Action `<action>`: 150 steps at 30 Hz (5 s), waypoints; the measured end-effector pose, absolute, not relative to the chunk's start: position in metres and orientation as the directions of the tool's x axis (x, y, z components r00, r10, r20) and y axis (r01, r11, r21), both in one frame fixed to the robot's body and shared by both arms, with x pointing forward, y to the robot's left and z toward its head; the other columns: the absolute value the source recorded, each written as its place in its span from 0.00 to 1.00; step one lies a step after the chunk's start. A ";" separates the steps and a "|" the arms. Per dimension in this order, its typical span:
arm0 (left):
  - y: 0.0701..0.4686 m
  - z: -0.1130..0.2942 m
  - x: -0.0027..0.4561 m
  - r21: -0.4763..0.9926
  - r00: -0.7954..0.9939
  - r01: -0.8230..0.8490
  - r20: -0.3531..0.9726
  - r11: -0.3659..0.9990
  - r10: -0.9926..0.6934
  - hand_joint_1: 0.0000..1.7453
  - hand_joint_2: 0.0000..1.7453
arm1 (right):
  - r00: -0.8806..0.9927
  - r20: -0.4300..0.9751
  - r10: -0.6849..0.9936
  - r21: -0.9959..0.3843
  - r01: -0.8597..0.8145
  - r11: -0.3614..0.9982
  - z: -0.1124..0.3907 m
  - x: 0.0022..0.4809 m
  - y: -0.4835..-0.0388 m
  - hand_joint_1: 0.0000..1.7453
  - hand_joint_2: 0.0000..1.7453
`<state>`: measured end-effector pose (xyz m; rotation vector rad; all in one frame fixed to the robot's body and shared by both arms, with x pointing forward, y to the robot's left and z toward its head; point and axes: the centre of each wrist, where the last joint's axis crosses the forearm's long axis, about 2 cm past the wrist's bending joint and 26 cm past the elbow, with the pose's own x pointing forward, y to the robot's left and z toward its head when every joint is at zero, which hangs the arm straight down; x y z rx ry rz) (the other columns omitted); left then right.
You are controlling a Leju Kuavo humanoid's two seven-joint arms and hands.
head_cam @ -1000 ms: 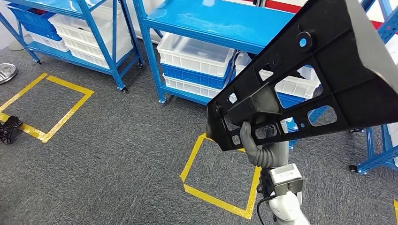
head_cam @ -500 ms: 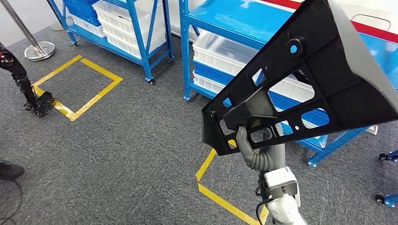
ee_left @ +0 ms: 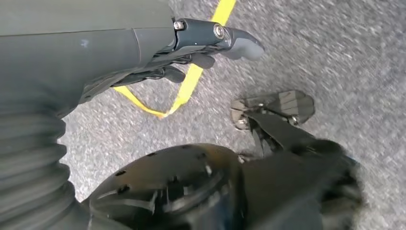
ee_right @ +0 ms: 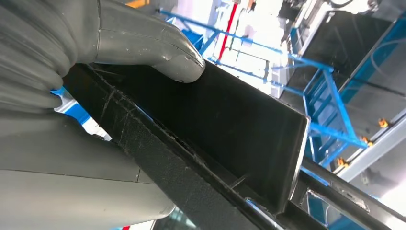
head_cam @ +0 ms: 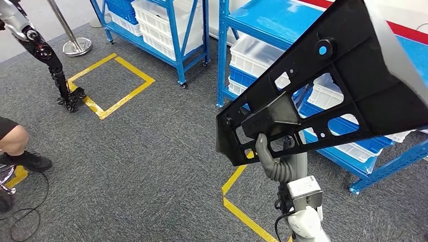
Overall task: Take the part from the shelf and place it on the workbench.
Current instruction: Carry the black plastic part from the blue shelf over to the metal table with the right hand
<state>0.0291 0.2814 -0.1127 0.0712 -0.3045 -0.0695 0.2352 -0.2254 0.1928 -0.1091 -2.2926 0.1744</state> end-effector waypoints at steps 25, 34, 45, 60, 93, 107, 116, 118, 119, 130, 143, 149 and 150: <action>0.288 -0.113 0.018 0.128 0.954 0.028 0.291 0.991 -0.065 0.00 1.00 | -0.631 0.754 0.185 -0.174 0.080 0.981 0.184 0.229 -0.239 0.86 1.00; 0.302 -0.113 0.020 0.145 0.922 0.052 0.374 0.988 -0.104 0.00 1.00 | -0.630 0.755 0.182 -0.170 0.079 0.982 0.182 0.227 -0.241 0.86 1.00; 0.308 -0.113 0.020 0.152 0.901 0.038 0.422 0.988 -0.099 0.00 1.00 | -0.623 0.758 0.191 -0.182 0.078 0.980 0.179 0.225 -0.244 0.86 1.00; 0.311 -0.113 0.014 0.262 0.863 0.088 0.462 0.961 -0.205 0.00 1.00 | -0.604 0.772 0.199 -0.184 0.087 0.979 0.174 0.216 -0.246 0.86 1.00; 0.316 -0.113 0.014 0.219 0.883 0.114 0.425 0.969 -0.200 0.00 1.00 | -0.610 0.767 0.200 -0.186 0.086 0.979 0.174 0.215 -0.249 0.86 1.00; 0.315 -0.113 0.013 0.196 0.894 0.097 0.414 0.976 -0.172 0.00 1.00 | -0.619 0.753 0.223 -0.162 0.155 0.975 0.173 0.195 -0.266 0.86 1.00; 0.315 -0.114 0.008 0.191 0.902 0.088 0.402 0.978 -0.160 0.00 1.00 | -0.625 0.746 0.231 -0.158 0.171 0.973 0.176 0.191 -0.269 0.86 1.00; 0.315 -0.113 0.009 0.191 0.901 0.088 0.404 0.978 -0.160 0.00 1.00 | -0.623 0.747 0.233 -0.159 0.173 0.972 0.176 0.190 -0.270 0.86 1.00; 0.315 -0.113 0.009 0.191 0.901 0.088 0.403 0.978 -0.160 0.00 1.00 | -0.623 0.746 0.235 -0.161 0.174 0.972 0.176 0.190 -0.270 0.86 1.00; 0.316 -0.113 0.012 0.192 0.901 0.089 0.403 0.977 -0.162 0.00 1.00 | -0.624 0.742 0.245 -0.174 0.174 0.969 0.178 0.192 -0.269 0.86 1.00; 0.317 -0.113 0.010 0.194 0.900 0.091 0.405 0.977 -0.164 0.00 1.00 | -0.620 0.744 0.248 -0.172 0.181 0.968 0.178 0.192 -0.269 0.86 1.00; 0.316 -0.113 0.012 0.193 0.898 0.091 0.408 0.977 -0.164 0.00 1.00 | -0.613 0.750 0.246 -0.166 0.185 0.969 0.177 0.191 -0.268 0.86 1.00; 0.316 -0.113 0.012 0.193 0.898 0.091 0.408 0.977 -0.164 0.00 1.00 | -0.613 0.751 0.246 -0.166 0.185 0.969 0.177 0.191 -0.268 0.86 1.00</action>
